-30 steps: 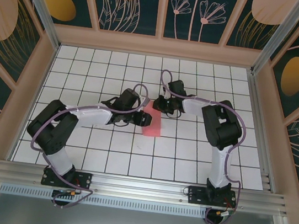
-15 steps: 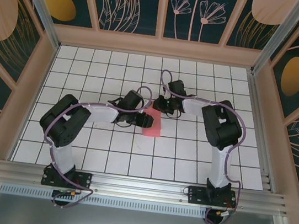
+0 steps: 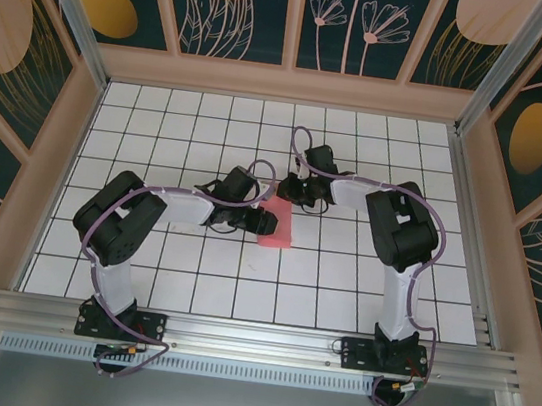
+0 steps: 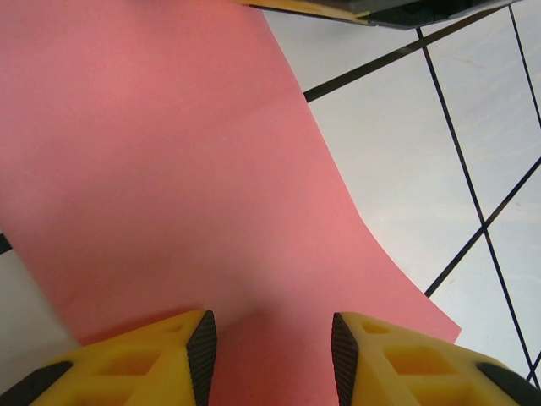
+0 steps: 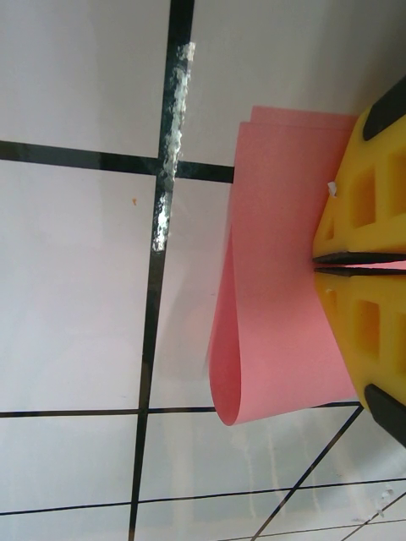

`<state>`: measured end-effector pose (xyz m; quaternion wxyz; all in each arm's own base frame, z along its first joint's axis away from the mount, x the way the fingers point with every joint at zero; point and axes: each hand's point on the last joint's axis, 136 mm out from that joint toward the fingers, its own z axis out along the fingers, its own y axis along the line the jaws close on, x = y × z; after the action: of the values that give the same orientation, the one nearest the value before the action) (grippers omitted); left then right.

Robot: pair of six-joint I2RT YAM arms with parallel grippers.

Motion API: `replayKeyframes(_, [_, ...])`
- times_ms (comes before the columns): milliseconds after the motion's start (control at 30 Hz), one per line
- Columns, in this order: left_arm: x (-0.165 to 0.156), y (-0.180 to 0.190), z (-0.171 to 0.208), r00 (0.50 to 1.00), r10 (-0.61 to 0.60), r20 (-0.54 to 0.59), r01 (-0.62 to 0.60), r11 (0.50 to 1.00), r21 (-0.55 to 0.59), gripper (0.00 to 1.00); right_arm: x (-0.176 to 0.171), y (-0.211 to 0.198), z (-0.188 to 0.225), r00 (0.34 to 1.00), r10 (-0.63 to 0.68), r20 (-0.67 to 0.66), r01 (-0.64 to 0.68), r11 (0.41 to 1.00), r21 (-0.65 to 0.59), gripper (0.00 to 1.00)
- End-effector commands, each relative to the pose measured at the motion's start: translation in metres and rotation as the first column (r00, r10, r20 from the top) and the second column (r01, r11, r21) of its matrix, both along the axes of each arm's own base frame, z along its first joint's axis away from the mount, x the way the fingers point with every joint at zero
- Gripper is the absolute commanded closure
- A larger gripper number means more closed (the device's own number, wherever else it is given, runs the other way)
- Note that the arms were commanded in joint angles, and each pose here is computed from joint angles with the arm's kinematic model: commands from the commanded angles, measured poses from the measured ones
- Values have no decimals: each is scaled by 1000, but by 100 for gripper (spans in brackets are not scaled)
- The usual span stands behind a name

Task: Fold a paper plane with a square sheet of paper (fold left side to right side)
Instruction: First fold the square sheet of paper in half at the center of the table.

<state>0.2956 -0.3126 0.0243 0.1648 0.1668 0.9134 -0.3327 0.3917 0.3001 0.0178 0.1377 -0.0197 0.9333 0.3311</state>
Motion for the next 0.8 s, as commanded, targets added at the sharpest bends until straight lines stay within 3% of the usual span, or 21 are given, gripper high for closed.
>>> replayKeyframes(0, [-22, 5, -12, 997, -47, -54, 48, 999, 11, 56, -32, -17, -50, 991, -28, -132, 11, 991, -130, 85])
replayKeyframes(767, [-54, 19, -22, 993, -56, -100, 63, 996, 60, 56, -34, -17, -51, 990, -28, -137, 10, 992, -129, 85])
